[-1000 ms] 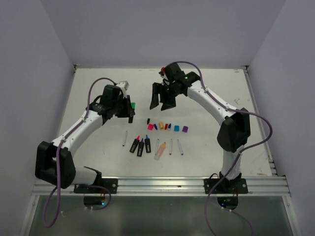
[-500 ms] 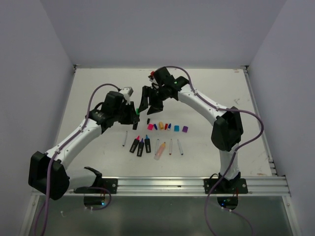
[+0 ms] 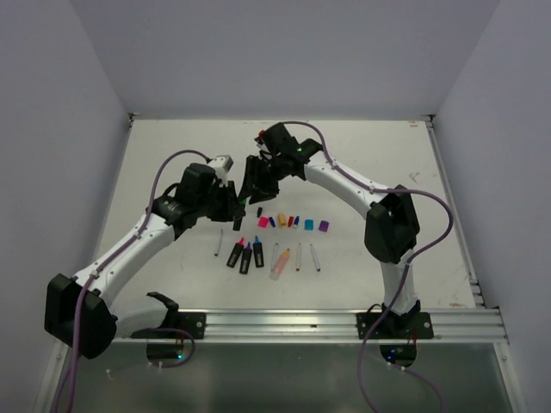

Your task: Open the pen caps

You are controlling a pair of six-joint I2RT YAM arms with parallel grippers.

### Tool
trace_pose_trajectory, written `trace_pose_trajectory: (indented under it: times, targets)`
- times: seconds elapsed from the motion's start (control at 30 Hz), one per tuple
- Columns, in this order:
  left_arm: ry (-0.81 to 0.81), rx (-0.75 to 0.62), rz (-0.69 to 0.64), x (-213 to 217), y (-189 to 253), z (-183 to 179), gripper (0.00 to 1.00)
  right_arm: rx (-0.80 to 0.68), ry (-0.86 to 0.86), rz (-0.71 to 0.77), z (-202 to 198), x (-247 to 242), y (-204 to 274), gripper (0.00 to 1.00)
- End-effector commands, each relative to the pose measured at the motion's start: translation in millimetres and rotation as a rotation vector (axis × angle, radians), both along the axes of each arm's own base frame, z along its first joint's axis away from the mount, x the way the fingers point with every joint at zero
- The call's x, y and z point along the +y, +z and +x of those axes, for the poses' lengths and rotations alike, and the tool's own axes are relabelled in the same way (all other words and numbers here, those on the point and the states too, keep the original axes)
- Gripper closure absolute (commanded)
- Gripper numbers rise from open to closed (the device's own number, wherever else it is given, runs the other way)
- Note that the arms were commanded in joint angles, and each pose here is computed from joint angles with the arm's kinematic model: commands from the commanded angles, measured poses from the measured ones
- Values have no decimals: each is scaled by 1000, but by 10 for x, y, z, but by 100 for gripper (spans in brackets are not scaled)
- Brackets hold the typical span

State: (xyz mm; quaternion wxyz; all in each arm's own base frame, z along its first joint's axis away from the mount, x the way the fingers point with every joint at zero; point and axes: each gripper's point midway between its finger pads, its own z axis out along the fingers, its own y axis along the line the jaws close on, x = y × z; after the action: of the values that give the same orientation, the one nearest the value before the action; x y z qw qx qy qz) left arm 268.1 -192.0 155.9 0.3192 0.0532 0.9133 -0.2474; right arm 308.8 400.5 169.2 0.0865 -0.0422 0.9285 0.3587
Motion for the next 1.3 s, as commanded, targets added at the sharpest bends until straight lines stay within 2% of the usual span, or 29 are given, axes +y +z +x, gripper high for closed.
trace_pose_trajectory:
  times: [0.0, 0.17, 0.23, 0.27, 0.3, 0.33, 0.43, 0.47, 0.53, 0.57, 0.6, 0.83, 1.03, 1.2, 1.23, 1.27]
  targets:
    - [-13, -1, -39, -42, 81, -83, 100, 24, -7, 17, -4, 85, -74, 57]
    - [-21, -5, -50, -55, 98, -109, 100, 30, 2, 14, -17, 128, -135, 59]
    - [-26, -5, -59, -62, 107, -119, 100, 31, 8, 8, -21, 133, -174, 64]
    - [-27, -3, -61, -68, 103, -120, 100, 34, 9, 11, -16, 136, -178, 70]
    - [-29, -2, -63, -73, 98, -128, 100, 35, 18, 15, -30, 147, -179, 94]
    - [-27, 3, -62, -70, 80, -136, 100, 33, 23, 19, -37, 148, -165, 100]
    - [-8, 12, -55, -41, 42, -145, 74, 5, 35, 35, -71, 116, -64, 100]
    - [-1, 20, -54, -32, 27, -155, 53, 6, 44, 41, -101, 97, -50, 100]
    - [-7, 18, -66, -35, 35, -191, 41, 9, 58, 63, -143, 59, -66, 100]
    - [-32, 28, -86, -70, 4, -244, 38, 13, 68, 117, -189, 66, 63, 100]
    - [-48, 20, -105, -89, 24, -278, 36, 41, 65, 128, -244, 7, -26, 100]
    - [-203, 1, -296, -336, 97, -557, 43, -73, 166, 384, -362, 88, 419, 100]
    - [-362, -25, -453, -551, 342, -743, 50, -114, 204, 518, -438, 137, 690, 100]
    - [-370, -30, -464, -563, 396, -743, 66, -119, 207, 544, -432, 161, 755, 100]
    - [-368, -27, -464, -564, 399, -748, 74, -123, 209, 549, -431, 164, 776, 100]
    - [-360, -29, -461, -556, 394, -740, 77, -119, 212, 550, -439, 163, 762, 100]
